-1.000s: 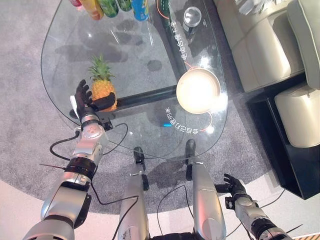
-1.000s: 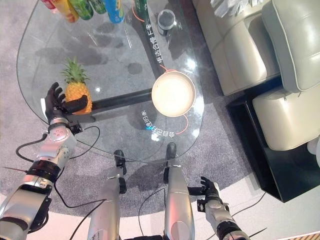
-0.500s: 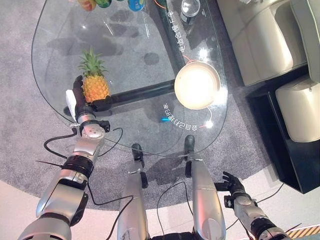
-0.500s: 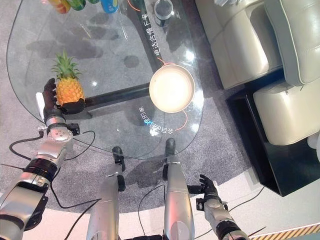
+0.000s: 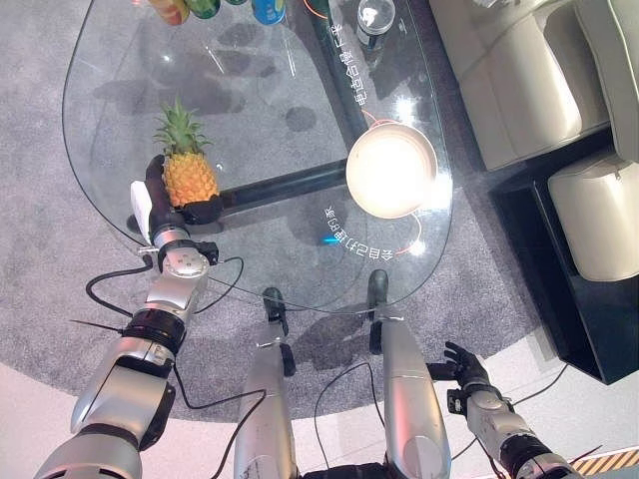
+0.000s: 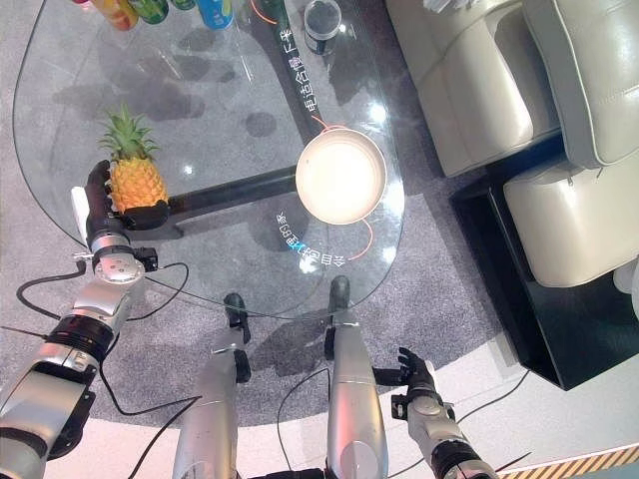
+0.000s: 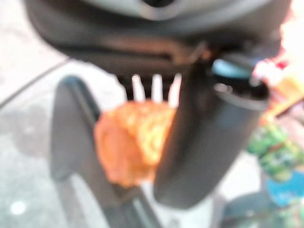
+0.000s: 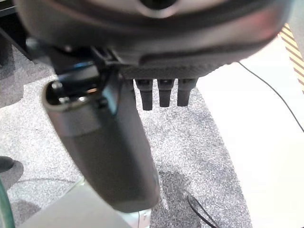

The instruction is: Pick up the fruit to the plate

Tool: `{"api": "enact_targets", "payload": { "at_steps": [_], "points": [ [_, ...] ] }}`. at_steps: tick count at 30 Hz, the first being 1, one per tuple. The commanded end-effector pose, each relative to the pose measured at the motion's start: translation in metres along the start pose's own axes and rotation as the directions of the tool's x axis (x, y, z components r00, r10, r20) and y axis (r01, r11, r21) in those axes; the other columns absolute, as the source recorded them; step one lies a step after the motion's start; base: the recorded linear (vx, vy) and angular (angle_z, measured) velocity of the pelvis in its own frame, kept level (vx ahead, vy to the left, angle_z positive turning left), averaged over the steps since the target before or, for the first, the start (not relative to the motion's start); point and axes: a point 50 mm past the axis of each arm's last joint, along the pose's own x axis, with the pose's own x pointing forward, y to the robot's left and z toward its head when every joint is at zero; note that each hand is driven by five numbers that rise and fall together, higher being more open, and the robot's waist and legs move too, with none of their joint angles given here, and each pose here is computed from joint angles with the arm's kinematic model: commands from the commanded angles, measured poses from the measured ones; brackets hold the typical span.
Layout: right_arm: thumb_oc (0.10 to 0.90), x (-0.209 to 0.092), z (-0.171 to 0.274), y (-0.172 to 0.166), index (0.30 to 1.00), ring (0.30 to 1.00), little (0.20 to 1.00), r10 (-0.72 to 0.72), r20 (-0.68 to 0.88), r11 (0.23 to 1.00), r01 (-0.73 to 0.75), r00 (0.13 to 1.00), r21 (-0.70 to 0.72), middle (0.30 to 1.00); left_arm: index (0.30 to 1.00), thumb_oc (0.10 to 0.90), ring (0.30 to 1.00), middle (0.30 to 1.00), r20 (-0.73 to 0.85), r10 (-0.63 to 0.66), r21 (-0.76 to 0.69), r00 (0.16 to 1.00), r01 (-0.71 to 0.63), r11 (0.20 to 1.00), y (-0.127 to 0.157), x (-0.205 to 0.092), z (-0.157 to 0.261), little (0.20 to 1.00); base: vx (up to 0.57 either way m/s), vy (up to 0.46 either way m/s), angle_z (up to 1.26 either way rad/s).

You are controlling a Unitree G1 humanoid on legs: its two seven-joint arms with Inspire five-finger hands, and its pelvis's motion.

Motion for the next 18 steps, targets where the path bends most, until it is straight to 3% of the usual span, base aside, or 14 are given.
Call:
{"api": "enact_targets", "payload": {
  "at_steps": [1,7,13,18],
  "points": [
    [0.8,-0.004,-0.022,-0.011,0.9,0.9,0.9,-0.047,-0.07,0.998,0.044,0.996,-0.033,0.9,0.9,0.8,0.9,0.9,-0.043,-0.009,-0.027,0.999,0.008,1.0,0.0,0.003,-0.001,0.9,0.0,0.0,0.0],
    [0.8,-0.004,-0.02,-0.007,0.9,0.9,0.9,-0.044,-0.068,0.999,0.042,0.997,-0.034,0.9,0.9,0.8,0.9,0.9,-0.148,-0.01,-0.119,0.989,-0.008,0.993,-0.003,0.003,-0.009,0.9,0.0,0.0,0.0],
    [0.8,-0.003,-0.016,0.001,0.9,0.9,0.9,-0.039,-0.067,0.999,0.037,0.997,-0.037,0.9,0.9,0.8,0.9,0.9,-0.31,-0.051,-0.356,0.949,-0.066,0.932,-0.01,0.0,-0.023,0.9,0.0,0.0,0.0],
    [0.8,-0.002,-0.012,0.005,0.9,0.9,0.9,-0.032,-0.066,0.999,0.029,0.997,-0.046,0.9,0.9,0.8,0.9,0.9,-0.321,-0.06,-0.443,0.945,-0.094,0.892,-0.01,0.005,-0.012,0.9,0.0,0.0,0.0]
  ]
}}
